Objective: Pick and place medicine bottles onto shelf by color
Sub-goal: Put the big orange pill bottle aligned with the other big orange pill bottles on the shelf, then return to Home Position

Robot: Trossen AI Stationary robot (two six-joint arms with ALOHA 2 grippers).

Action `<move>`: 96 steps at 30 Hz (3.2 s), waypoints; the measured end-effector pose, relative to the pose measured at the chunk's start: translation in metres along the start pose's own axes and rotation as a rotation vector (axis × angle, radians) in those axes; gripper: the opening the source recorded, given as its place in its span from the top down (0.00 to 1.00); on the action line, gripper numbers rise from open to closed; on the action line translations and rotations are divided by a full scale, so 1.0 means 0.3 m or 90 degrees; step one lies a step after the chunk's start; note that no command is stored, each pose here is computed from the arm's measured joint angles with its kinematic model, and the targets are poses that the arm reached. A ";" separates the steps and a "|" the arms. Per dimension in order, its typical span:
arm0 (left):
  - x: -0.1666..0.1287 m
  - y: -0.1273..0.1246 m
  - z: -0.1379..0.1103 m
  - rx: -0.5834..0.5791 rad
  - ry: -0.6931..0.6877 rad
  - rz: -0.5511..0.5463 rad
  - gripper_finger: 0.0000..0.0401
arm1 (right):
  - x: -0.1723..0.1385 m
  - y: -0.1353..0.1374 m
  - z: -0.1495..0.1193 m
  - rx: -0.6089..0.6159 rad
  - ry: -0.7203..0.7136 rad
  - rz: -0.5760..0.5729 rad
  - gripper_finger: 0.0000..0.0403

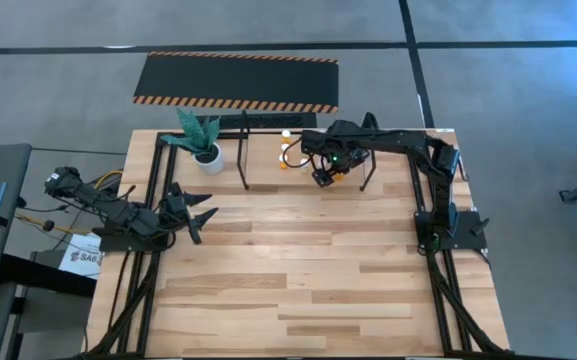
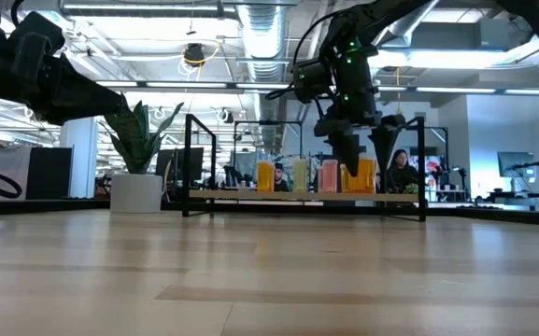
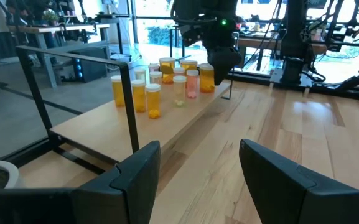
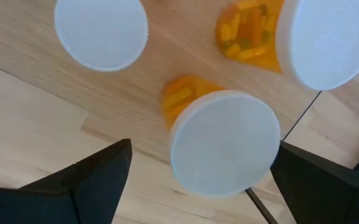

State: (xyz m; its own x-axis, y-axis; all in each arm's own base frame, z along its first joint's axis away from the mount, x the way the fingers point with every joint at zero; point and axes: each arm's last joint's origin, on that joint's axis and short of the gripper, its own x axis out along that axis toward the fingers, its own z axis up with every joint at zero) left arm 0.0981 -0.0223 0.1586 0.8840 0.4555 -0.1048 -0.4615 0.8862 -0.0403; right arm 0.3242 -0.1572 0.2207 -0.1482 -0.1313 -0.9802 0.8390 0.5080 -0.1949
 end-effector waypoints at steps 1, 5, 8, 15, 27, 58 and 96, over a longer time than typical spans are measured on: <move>0.000 0.000 0.000 0.000 0.000 0.000 0.48 | -0.001 0.002 -0.002 -0.002 0.000 -0.002 0.02; 0.000 0.000 0.000 0.000 0.000 0.000 0.48 | -0.001 0.002 -0.006 -0.005 -0.001 -0.014 0.02; 0.000 0.000 0.000 0.000 0.000 0.000 0.48 | -0.003 0.006 -0.014 -0.012 -0.005 -0.033 0.02; 0.000 0.000 0.000 0.000 0.000 0.000 0.48 | -0.033 0.040 -0.041 -0.040 -0.031 -0.074 0.02; 0.000 0.000 0.000 0.000 0.000 0.000 0.48 | -0.312 0.044 -0.153 -0.035 -0.140 -0.008 0.02; 0.000 0.000 0.000 0.000 0.000 0.000 0.48 | -0.091 -0.179 -0.782 -0.146 -0.931 0.472 0.07; 0.000 0.000 0.000 0.000 0.000 0.000 0.48 | 0.177 -0.295 -0.685 -0.159 -1.063 0.441 0.07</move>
State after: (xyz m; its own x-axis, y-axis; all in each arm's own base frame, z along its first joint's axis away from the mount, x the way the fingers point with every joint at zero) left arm 0.0981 -0.0223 0.1586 0.8840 0.4555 -0.1047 -0.4614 0.8863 -0.0400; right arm 0.1345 -0.0343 0.1788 0.9033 -0.4021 0.1494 0.4021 0.9150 0.0319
